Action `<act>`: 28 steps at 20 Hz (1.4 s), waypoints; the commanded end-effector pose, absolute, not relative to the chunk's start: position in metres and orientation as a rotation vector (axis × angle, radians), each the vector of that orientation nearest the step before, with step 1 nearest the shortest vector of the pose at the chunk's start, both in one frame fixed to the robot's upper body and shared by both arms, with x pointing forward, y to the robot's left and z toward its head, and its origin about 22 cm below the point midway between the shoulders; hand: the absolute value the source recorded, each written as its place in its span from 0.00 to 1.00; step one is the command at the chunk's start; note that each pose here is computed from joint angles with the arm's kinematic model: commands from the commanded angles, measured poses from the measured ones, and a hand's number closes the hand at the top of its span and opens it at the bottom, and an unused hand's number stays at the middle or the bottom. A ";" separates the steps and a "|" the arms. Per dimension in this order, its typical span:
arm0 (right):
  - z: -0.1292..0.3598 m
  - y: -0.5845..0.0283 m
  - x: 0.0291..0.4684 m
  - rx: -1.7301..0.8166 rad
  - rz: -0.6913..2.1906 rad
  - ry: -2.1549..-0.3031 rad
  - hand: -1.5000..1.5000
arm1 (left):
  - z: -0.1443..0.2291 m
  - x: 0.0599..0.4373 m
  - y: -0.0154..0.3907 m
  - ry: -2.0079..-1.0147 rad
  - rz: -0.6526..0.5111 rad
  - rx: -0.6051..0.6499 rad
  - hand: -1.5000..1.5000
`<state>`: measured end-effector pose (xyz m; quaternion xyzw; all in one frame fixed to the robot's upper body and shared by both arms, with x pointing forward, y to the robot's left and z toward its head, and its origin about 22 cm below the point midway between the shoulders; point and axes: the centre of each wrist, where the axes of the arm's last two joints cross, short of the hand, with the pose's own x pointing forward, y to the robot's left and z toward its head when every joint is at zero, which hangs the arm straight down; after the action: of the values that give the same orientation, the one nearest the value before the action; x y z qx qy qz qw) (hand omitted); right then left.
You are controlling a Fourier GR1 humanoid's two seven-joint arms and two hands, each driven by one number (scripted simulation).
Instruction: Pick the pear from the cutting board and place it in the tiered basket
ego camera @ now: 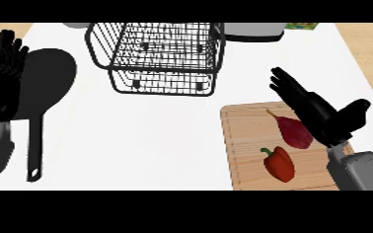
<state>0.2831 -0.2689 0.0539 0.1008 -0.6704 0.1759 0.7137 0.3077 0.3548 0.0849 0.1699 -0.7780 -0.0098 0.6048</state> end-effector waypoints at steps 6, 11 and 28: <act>0.073 -0.323 0.294 0.537 0.195 -1.887 1.00 | 0.011 0.287 0.260 -1.499 -0.101 -0.016 0.50; -0.005 -0.398 0.259 0.049 -0.240 -1.762 0.00 | 0.009 0.284 0.236 -1.415 -0.139 -0.106 0.50; 0.111 -0.423 0.252 -0.512 0.786 -1.501 0.00 | 0.020 0.278 0.232 -1.393 -0.132 -0.091 0.50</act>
<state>0.2535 -0.4366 0.0918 -0.1553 -0.7019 0.2889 0.6323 0.2859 0.2511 0.0222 -0.0103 -0.6425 -0.0405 0.7652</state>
